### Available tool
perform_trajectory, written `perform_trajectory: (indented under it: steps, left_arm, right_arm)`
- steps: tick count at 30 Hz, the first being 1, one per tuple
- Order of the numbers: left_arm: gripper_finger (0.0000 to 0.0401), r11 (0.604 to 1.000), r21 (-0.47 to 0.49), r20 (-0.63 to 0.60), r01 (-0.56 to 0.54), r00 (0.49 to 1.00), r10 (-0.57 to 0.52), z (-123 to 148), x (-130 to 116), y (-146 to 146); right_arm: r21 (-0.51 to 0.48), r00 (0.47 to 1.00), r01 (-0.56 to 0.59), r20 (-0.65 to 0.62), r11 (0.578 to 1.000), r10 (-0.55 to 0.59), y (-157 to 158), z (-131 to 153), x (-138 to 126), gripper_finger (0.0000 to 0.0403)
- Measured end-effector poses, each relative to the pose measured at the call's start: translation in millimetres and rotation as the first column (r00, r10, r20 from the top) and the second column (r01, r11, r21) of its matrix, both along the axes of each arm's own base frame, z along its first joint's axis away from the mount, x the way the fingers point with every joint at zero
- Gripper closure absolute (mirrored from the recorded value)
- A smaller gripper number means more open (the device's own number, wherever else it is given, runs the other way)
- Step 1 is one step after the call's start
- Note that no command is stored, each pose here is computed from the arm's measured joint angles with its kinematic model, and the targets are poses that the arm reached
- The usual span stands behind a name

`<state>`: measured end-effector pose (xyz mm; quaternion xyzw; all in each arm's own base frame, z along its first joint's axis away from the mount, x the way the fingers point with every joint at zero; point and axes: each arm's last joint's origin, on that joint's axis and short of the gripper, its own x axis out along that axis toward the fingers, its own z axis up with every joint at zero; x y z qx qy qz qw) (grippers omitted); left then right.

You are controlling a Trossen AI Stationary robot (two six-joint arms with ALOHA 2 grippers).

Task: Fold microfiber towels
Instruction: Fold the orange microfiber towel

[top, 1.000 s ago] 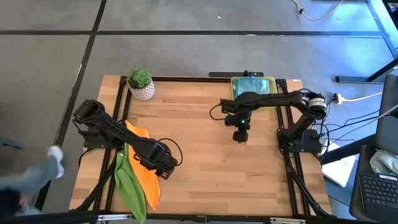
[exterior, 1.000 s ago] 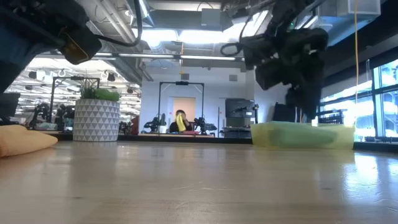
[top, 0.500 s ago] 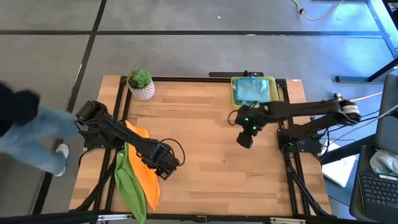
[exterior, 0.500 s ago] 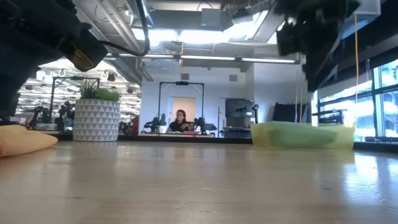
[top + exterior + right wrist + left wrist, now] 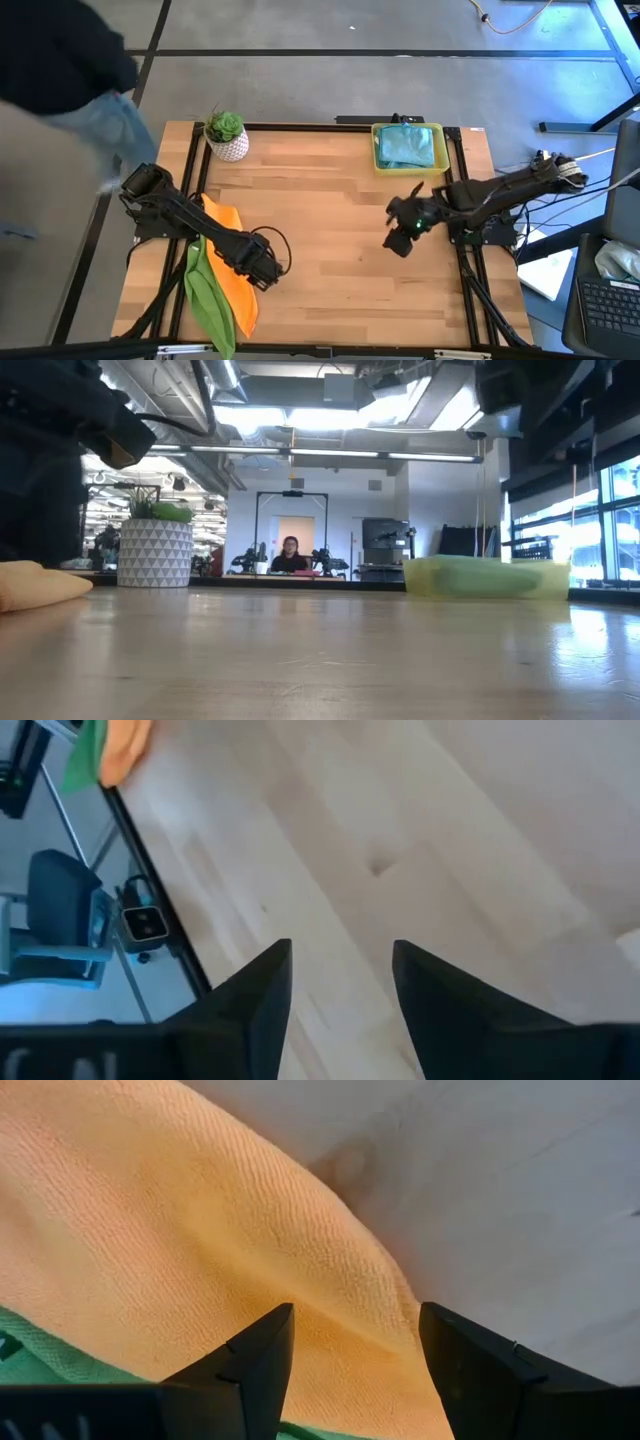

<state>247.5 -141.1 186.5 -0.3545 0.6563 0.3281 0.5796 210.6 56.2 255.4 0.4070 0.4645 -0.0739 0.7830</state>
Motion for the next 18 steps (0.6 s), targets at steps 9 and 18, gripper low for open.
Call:
perform_trajectory:
  steps: [9,18]
  left_arm:
    - [0.0193,0.997,-0.076,0.017,-0.023,1.000,0.024,-11,9,-9]
    - [0.0196,0.999,-0.011,-0.059,-0.034,0.998,0.034,-11,3,0]
  right_arm:
    - [-0.030,0.998,-0.066,0.024,0.997,0.066,30,1,-9,0.0226]
    - [-0.153,0.977,-0.193,0.060,0.969,0.204,29,1,-9,0.0226]
